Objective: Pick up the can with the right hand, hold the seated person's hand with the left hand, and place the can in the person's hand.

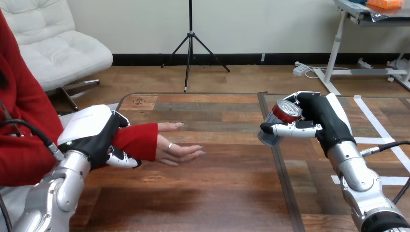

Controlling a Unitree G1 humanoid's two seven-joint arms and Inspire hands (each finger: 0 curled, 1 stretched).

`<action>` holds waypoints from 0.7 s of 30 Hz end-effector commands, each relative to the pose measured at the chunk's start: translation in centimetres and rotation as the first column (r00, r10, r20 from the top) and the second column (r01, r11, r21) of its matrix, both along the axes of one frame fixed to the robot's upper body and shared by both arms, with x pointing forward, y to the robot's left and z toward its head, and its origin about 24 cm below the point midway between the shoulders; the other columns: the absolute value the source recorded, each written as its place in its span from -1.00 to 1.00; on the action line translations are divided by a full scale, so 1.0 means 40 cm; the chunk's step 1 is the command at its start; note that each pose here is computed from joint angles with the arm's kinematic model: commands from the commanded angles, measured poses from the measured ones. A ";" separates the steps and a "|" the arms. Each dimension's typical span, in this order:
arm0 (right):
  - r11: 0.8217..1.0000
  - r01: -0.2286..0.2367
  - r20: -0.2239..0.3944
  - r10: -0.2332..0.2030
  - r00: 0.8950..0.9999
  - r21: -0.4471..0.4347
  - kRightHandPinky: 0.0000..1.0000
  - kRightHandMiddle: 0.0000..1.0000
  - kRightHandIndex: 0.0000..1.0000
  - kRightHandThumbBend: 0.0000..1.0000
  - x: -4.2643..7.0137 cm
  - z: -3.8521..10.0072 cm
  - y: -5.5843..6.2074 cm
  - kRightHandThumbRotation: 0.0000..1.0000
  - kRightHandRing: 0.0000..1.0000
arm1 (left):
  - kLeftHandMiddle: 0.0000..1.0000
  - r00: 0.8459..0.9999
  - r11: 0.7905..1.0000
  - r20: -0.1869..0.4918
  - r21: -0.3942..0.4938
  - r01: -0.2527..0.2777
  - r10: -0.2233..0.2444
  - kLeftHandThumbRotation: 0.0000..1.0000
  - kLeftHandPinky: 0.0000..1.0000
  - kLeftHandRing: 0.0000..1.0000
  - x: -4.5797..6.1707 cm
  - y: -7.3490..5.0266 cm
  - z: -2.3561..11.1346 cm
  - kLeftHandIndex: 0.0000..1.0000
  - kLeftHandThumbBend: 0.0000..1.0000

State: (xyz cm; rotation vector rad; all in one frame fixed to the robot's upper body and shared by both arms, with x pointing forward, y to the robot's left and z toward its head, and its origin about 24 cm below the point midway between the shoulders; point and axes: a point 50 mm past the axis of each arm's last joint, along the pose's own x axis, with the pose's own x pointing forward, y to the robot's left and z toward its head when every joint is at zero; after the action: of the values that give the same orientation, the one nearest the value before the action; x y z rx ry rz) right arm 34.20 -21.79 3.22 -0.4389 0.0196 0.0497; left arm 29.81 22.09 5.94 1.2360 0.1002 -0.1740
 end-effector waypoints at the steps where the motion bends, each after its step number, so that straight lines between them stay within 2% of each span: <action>1: 1.000 -0.009 0.183 0.010 0.983 -0.004 -0.37 -0.17 -0.13 0.65 0.061 0.134 0.001 -1.00 -0.27 | -0.30 0.988 0.999 0.149 -0.019 0.032 -0.029 -1.00 -0.61 -0.48 0.034 -0.016 0.088 -0.27 0.32; 21: 1.000 -0.018 0.191 0.015 0.981 0.012 -0.38 -0.18 -0.13 0.67 0.062 0.137 0.003 -1.00 -0.28 | -0.27 0.987 0.999 0.156 -0.041 0.036 -0.029 -1.00 -0.57 -0.44 0.033 -0.014 0.089 -0.25 0.33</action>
State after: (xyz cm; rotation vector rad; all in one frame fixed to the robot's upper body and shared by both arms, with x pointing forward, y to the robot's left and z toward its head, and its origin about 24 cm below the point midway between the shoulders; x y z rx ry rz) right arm 34.20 -21.78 3.22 -0.4377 0.0198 0.0511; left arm 29.74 21.70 5.87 1.2088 0.0797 -0.1938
